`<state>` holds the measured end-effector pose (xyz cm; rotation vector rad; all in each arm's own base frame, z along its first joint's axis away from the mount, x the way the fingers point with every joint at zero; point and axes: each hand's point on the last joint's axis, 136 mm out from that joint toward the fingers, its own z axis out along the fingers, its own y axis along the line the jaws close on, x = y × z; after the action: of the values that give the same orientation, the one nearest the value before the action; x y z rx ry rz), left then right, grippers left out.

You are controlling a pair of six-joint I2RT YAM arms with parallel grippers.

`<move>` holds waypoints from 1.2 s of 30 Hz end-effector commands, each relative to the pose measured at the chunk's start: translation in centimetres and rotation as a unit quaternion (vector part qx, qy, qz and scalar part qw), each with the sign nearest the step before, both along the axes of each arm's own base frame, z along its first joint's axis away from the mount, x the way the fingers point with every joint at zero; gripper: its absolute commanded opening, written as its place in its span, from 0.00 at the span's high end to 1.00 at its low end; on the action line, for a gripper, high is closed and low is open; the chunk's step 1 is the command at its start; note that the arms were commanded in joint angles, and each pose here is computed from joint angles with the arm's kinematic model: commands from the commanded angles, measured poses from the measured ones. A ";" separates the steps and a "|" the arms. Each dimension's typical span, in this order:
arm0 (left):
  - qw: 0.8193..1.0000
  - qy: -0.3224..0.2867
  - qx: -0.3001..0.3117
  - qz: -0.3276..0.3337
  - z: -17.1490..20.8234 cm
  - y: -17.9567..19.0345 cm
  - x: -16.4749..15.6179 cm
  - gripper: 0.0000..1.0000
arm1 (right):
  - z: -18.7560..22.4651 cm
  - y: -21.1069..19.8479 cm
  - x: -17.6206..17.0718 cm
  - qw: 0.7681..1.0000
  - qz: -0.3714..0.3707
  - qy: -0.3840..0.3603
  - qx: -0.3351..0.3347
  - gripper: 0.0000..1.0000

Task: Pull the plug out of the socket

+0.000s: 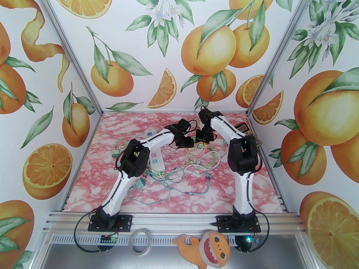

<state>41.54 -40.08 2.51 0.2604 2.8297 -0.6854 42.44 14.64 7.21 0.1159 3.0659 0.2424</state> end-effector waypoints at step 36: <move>0.969 0.164 0.182 -0.041 -13.9 5.7 -9.7 0.64 | 5.2 4.6 -1.0 0.994 0.090 -0.058 -0.030 0.73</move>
<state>41.35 -40.94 2.57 0.2849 2.8187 -0.7078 42.05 14.27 7.86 0.0353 3.0669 0.0773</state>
